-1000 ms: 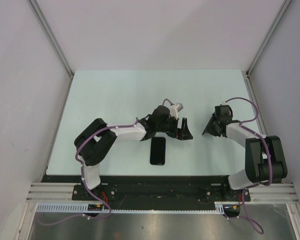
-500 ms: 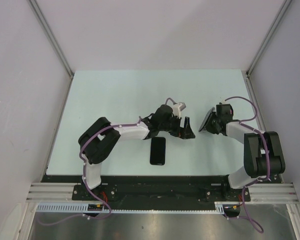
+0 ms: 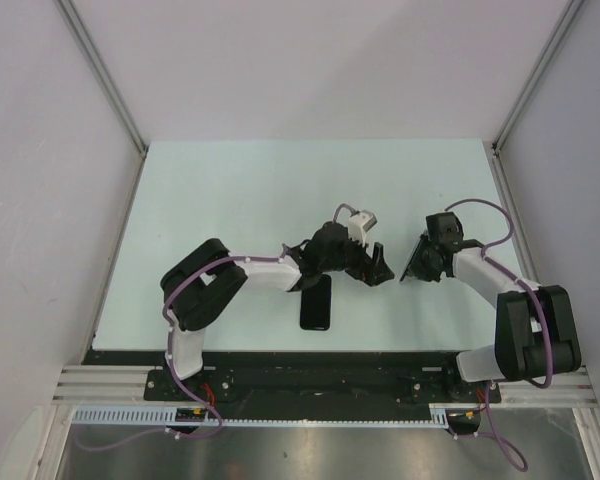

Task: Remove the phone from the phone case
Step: Remove the phone case from the phone.

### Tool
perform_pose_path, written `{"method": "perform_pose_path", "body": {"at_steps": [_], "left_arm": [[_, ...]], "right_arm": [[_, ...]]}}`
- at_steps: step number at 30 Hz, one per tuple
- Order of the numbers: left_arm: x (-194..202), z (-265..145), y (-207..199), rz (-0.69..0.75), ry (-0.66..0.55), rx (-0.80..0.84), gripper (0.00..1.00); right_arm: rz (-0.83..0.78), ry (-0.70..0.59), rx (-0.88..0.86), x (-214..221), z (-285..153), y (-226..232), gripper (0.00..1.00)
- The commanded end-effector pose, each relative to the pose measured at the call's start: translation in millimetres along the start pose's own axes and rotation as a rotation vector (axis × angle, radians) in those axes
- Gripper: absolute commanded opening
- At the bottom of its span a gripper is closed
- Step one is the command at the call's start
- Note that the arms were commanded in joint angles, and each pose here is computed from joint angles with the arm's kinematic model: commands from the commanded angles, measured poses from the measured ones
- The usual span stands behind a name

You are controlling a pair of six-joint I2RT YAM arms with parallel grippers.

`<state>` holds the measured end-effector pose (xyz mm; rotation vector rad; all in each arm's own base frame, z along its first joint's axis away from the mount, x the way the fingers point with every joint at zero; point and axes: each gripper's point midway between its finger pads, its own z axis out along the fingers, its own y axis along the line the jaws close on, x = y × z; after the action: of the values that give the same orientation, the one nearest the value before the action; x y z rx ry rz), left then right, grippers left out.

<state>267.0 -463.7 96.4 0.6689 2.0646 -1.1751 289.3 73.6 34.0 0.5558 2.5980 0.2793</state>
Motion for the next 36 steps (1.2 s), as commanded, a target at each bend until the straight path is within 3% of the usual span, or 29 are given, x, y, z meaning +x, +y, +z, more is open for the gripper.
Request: {"method": "perform_pose_path", "body": {"at_steps": [1, 8, 19, 26, 36], "left_arm": [[-38.6, -9.3, -32.5, 0.187, -0.278, 0.063, 0.88], [-38.2, -4.3, -59.7, 0.25, -0.286, 0.152, 0.88], [-33.8, 17.3, -49.8, 0.416, -0.316, 0.028, 0.82], [-16.2, 27.0, -41.0, 0.421, -0.278, 0.006, 0.81], [-20.6, 43.2, -25.9, 0.399, -0.276, -0.056, 0.79]], "right_arm": [[0.049, 0.087, -0.009, 14.3, -13.9, -4.9, 0.0], [0.102, 0.136, -0.005, 19.0, -18.3, -2.6, 0.0], [0.151, 0.156, -0.027, 17.9, -18.2, 0.0, 0.0], [0.158, 0.148, -0.058, 13.9, -23.0, 3.7, 0.0], [0.144, 0.146, -0.08, 13.4, -28.4, 5.9, 0.0]]}}
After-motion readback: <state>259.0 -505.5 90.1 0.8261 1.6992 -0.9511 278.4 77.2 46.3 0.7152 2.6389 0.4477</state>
